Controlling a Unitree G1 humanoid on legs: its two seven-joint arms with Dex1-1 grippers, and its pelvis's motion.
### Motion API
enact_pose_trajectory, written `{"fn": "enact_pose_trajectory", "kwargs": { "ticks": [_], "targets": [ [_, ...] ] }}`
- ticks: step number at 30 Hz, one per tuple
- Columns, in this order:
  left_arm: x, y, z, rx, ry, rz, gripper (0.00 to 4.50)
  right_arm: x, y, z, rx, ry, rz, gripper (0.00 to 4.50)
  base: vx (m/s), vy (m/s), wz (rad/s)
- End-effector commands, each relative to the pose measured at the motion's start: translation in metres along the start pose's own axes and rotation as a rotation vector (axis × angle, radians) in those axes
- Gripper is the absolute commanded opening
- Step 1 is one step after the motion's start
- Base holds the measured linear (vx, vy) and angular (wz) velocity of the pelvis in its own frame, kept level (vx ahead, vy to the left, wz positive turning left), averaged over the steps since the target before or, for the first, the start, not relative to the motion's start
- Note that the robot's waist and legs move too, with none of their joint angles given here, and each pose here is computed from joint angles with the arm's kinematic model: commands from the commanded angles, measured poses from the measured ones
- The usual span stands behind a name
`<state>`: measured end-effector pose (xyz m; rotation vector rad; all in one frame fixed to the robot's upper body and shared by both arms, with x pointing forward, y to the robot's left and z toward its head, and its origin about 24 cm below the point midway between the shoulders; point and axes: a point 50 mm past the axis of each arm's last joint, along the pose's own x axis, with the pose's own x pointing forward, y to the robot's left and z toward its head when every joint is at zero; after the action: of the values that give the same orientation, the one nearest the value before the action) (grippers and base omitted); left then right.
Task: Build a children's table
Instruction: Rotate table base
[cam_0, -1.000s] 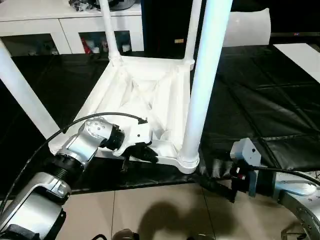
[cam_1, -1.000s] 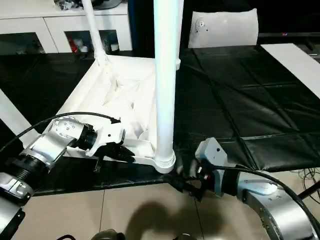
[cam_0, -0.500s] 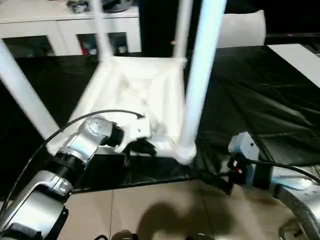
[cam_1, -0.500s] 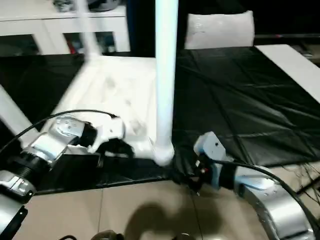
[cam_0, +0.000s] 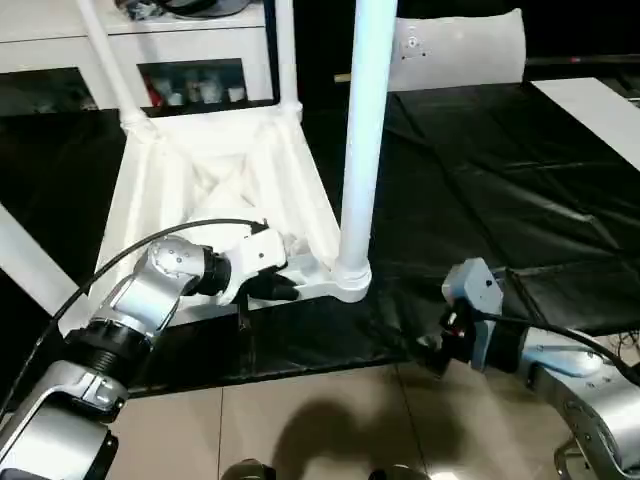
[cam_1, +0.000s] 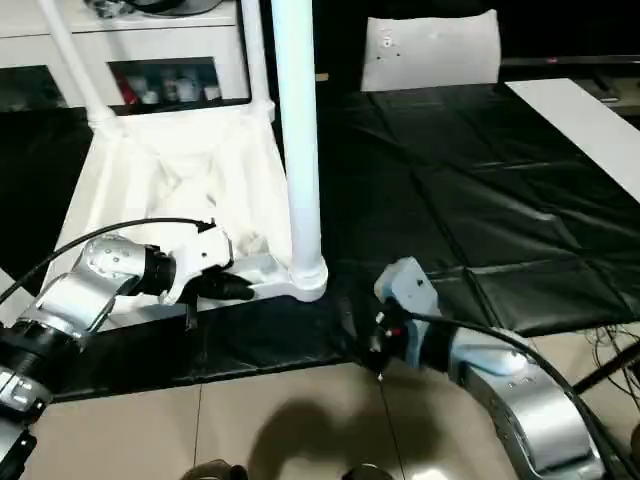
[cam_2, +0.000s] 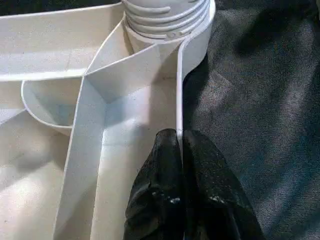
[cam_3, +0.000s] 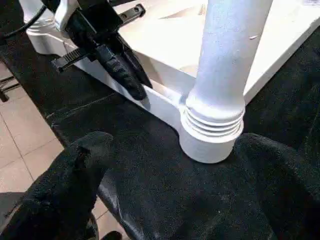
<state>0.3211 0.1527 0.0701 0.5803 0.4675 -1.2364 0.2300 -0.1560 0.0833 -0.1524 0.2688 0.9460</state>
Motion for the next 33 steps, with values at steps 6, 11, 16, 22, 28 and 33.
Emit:
{"fn": "enact_pose_trajectory", "kwargs": {
  "ticks": [6,11,16,22,28,33],
  "targets": [
    [-0.003,0.007,0.001,0.005,0.009,0.057,0.71,-0.001,0.000,0.001,-0.012,0.000,0.011,4.50,0.000,0.000,0.00],
    [-0.002,0.007,0.000,-0.004,0.006,0.043,0.55,0.000,-0.001,0.002,-0.014,-0.001,0.013,4.50,0.000,0.000,0.00],
    [-0.003,0.009,0.002,0.008,-0.008,0.049,0.19,0.001,-0.002,0.002,-0.021,-0.001,0.011,4.50,0.000,0.000,0.00],
    [-0.002,0.007,0.001,0.028,-0.011,0.014,0.03,0.002,-0.004,0.003,-0.023,-0.003,0.006,4.50,0.000,0.000,0.00],
    [0.001,0.002,0.005,0.075,-0.051,-0.059,0.03,0.002,-0.011,0.005,-0.031,-0.010,-0.007,4.50,0.000,0.000,0.00],
    [0.008,-0.006,0.014,0.152,-0.066,-0.190,0.03,0.007,-0.025,0.011,-0.045,-0.038,0.016,4.50,0.000,0.000,0.00]
  ]
}}
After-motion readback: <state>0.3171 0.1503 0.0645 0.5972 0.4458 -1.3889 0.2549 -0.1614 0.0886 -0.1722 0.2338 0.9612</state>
